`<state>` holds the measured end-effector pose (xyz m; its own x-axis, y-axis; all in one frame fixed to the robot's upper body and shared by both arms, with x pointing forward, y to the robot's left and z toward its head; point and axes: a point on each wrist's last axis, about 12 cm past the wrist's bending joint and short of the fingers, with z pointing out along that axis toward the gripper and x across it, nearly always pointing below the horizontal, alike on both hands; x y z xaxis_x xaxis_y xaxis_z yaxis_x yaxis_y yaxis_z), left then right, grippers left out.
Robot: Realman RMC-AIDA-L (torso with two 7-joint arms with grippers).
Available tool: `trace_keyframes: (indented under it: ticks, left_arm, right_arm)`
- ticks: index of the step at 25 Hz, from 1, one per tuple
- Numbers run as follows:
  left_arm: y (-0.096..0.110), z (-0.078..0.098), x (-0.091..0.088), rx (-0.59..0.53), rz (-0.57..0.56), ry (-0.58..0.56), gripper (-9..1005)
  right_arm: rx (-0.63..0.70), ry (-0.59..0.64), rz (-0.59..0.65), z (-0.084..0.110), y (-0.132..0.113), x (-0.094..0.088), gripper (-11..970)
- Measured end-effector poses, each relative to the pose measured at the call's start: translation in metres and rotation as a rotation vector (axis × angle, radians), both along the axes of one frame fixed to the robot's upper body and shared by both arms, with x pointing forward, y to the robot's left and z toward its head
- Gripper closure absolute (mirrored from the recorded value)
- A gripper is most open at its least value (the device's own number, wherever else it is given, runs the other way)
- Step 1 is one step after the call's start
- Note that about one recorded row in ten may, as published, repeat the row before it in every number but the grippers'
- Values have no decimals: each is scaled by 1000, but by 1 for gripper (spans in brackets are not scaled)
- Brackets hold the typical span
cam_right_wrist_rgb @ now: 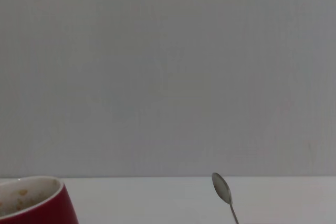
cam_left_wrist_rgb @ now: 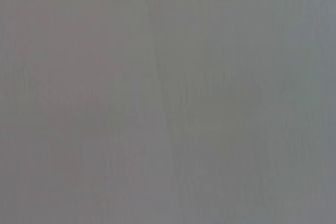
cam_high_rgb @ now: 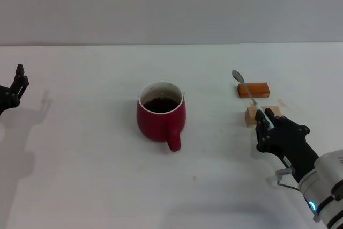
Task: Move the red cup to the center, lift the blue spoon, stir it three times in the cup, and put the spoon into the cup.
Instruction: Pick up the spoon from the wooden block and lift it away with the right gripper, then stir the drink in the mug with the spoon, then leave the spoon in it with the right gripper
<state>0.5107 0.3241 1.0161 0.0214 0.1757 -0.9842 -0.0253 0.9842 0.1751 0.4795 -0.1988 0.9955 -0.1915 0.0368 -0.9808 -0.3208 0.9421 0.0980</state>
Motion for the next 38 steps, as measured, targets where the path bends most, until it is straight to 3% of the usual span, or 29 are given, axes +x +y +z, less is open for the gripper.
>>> trace_keyframes:
  ticks: [4,16,38]
  left_arm:
    - [1,-1,-1,-1,3,1,151]
    - [2,-1,-3,-1,6,3,151]
    - [2,-2,-3,-2,9,5,151]
  right_arm:
    - [-28,-23,-10,8,3,-2,827]
    - [-90,-49,-42,58,7,4,826]
    - [-108,17,118,137,21,20,827]
